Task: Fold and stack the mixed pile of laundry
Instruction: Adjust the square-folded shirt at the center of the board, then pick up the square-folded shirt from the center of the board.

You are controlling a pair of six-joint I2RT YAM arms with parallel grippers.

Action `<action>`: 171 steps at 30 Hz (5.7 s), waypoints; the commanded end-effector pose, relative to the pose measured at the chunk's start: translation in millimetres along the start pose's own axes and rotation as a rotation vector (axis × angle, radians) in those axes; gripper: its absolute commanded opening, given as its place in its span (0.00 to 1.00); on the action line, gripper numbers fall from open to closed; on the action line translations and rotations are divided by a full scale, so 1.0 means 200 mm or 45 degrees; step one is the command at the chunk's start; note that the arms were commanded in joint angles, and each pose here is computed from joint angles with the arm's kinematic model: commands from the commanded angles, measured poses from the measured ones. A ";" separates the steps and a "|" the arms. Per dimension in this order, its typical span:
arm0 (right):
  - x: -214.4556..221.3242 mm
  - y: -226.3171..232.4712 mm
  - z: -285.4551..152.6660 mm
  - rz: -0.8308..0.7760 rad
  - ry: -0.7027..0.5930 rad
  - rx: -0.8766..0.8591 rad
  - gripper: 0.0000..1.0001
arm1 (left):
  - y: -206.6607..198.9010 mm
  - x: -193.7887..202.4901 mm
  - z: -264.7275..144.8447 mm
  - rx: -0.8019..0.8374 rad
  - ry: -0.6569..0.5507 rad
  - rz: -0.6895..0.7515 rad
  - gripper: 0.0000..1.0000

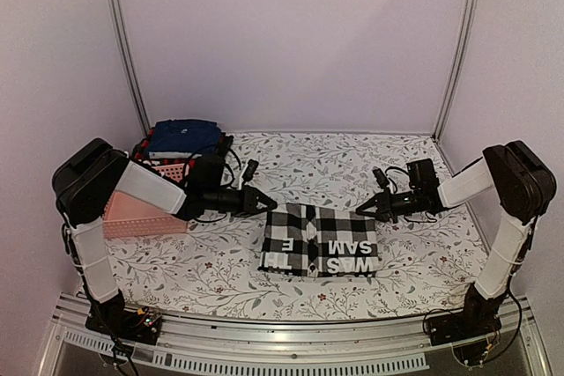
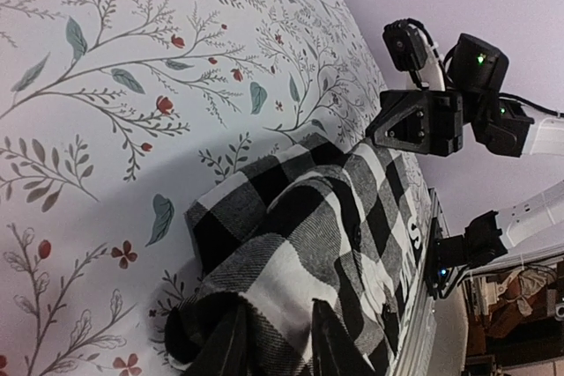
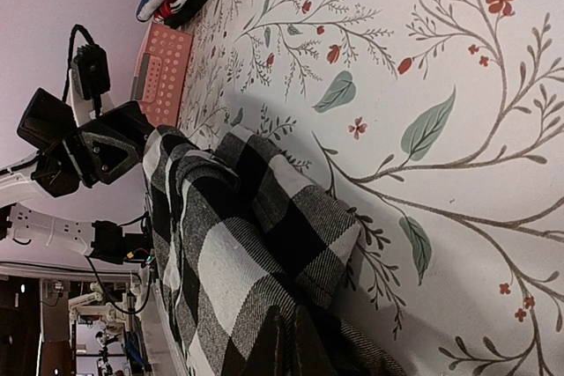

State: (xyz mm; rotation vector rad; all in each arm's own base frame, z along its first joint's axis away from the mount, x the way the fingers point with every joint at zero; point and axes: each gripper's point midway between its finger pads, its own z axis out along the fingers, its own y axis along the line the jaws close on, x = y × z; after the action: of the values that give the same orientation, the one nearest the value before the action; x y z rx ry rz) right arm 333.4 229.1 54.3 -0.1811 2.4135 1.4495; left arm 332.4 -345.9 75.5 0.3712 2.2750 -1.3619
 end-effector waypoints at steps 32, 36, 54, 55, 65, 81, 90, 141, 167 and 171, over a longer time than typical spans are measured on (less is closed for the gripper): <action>-0.14 -0.28 0.19 0.008 -0.039 0.050 0.05 | 0.60 -0.02 0.05 -0.280 -0.014 -0.133 0.00; -0.19 -0.21 0.16 -0.028 -0.055 0.046 0.28 | 0.58 -0.07 0.02 -0.265 -0.039 -0.107 0.02; -0.65 0.62 -0.64 -0.625 -0.624 0.370 0.99 | -0.42 -0.68 -0.92 -0.353 -0.811 0.513 1.00; -0.65 0.67 -0.65 -0.643 -0.638 0.313 0.99 | -0.46 -0.67 -0.95 -0.332 -0.836 0.556 1.00; -0.11 0.86 -0.28 -0.508 -0.265 -0.159 0.99 | -0.67 -0.10 -0.55 0.122 -0.374 0.579 1.00; 0.29 0.67 0.22 -0.149 0.080 -0.436 0.99 | -0.60 0.30 0.06 0.333 0.099 0.261 1.00; 0.53 0.24 0.30 0.177 0.181 -0.343 0.99 | -0.19 0.58 0.08 0.194 0.185 -0.049 1.00; -0.12 0.48 -0.23 -0.234 -0.159 -0.167 0.96 | -0.49 0.03 0.07 -0.387 -0.026 1.286 0.99; 0.28 0.20 -0.37 0.030 -0.198 -0.079 0.99 | -0.44 0.69 0.84 -0.087 0.514 1.806 0.34; 0.31 0.18 -0.37 0.078 -0.216 -0.077 0.99 | -0.46 0.65 0.82 -0.074 0.475 1.761 0.15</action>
State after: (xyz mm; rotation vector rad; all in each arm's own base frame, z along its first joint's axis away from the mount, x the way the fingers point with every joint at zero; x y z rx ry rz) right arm 251.1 187.2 92.5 -0.0319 2.2974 1.5005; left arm 219.6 -541.3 18.2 1.8147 1.4914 -0.4384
